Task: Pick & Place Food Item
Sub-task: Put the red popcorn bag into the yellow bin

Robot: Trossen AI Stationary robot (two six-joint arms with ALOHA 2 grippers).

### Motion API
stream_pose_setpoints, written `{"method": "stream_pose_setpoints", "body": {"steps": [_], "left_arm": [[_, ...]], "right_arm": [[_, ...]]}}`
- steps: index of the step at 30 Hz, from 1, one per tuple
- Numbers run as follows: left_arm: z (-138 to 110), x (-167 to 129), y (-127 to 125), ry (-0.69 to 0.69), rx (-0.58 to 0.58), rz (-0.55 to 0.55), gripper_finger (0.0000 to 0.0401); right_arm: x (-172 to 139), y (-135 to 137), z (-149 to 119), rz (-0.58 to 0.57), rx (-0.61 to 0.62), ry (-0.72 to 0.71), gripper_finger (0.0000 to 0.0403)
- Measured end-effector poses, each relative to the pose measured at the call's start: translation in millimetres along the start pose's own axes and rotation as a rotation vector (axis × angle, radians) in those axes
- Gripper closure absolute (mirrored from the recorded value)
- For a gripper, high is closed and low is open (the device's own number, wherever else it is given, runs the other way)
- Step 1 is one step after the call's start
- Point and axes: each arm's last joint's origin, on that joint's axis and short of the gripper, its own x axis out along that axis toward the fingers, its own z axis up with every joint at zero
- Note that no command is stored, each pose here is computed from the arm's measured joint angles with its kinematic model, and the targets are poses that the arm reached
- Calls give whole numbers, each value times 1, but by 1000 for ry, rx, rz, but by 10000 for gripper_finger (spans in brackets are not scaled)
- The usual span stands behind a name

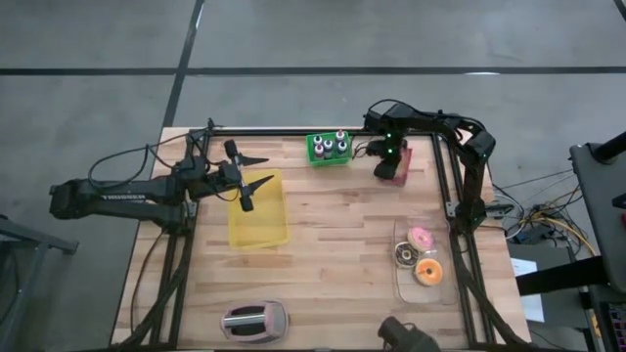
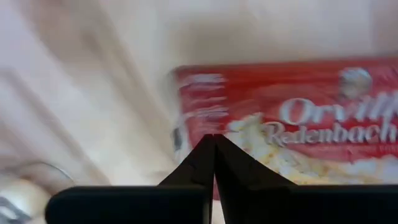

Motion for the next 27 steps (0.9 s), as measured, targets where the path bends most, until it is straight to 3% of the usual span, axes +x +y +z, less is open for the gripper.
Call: {"method": "stream_pose_setpoints", "body": {"steps": [7, 12, 27], "left_arm": [[0, 0, 0, 0, 0, 0, 183], [0, 0, 0, 0, 0, 0, 183], [0, 0, 0, 1, -4, 0, 183]], "right_arm": [[2, 34, 10, 53, -91, -28, 395], [3, 50, 18, -4, -111, -57, 395], [-20, 2, 7, -117, 62, -103, 395]]}}
